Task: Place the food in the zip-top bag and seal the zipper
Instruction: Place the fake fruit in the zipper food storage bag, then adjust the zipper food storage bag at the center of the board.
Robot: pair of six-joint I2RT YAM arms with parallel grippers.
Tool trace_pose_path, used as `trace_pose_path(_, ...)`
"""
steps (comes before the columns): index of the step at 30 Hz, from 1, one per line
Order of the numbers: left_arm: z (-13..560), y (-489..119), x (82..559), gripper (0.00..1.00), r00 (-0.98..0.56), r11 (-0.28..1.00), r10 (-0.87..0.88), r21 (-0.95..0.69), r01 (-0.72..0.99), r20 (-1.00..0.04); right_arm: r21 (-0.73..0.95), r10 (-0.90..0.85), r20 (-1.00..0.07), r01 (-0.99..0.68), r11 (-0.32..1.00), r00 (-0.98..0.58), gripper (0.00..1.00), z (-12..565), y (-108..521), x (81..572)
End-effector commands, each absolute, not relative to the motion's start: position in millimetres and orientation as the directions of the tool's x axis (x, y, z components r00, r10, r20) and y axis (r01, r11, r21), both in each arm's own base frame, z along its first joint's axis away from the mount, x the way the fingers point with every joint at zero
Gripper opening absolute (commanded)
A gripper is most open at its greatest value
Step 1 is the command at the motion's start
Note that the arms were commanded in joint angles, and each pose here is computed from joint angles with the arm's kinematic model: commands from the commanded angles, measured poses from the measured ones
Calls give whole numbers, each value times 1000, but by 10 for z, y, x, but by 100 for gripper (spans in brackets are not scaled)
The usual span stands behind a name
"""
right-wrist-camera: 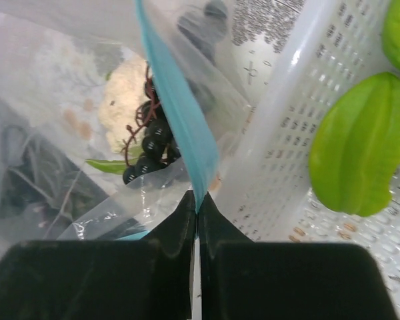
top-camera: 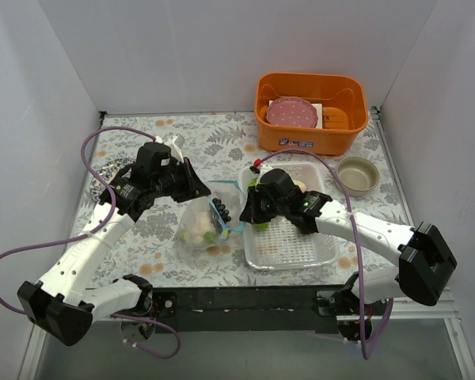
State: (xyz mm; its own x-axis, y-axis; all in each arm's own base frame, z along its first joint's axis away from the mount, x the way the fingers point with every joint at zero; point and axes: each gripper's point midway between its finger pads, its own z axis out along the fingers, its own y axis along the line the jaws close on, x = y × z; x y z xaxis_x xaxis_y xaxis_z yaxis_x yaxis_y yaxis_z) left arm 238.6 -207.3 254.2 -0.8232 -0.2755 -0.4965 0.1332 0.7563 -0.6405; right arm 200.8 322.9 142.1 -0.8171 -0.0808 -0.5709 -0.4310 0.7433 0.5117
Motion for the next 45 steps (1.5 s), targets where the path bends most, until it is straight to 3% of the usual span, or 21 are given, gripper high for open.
trace_pose_path(1,2587,-1912,2460,0,-774,803,-297,-586,114,-558,609,-3,-664,-543,578,-748,1,2187,3567,2068)
trace_pose_path(6,2589,-1352,2681,0,-663,914,-356,-393,-99,-659,611,-51,-717,-662,435,-695,1,2749,3924,2015)
trace_pose_path(12,3267,-822,2675,0,-441,901,-433,-370,-225,-786,607,-137,-759,-768,205,-637,1,3353,4491,1881)
trace_pose_path(18,3849,-672,2494,0,-299,880,-474,-444,-167,-828,590,-235,-745,-781,206,-624,2,3227,4897,1953)
trace_pose_path(21,3814,-640,2463,0,-310,887,-462,-426,-178,-831,597,-209,-754,-782,177,-623,3,3249,4932,1944)
trace_pose_path(25,3464,-808,2468,0,-406,896,-441,-421,-143,-801,570,-226,-706,-728,382,-671,3,2647,4725,2115)
trace_pose_path(29,2831,-1124,2413,0,-570,878,-440,-465,-111,-694,547,-239,-636,-647,530,-734,3,2053,4444,2201)
trace_pose_path(35,2176,-1405,2268,0,-703,834,-454,-539,-119,-547,475,-253,-572,-567,673,-780,6,1555,4104,2224)
trace_pose_path(39,2194,-1419,2285,0,-705,837,-445,-537,-107,-552,425,-193,-626,-539,728,-755,15,1725,3886,2302)
trace_pose_path(41,2228,-1448,2308,0,-706,836,-436,-541,-89,-558,401,-154,-665,-522,753,-731,47,1907,3732,2342)
trace_pose_path(43,2240,-1484,2324,0,-709,834,-429,-548,-72,-560,360,-131,-687,-491,793,-715,66,1972,3559,2403)
trace_pose_path(45,2244,-1543,2312,0,-724,824,-421,-564,-54,-546,305,-111,-708,-444,843,-697,75,2034,3282,2424)
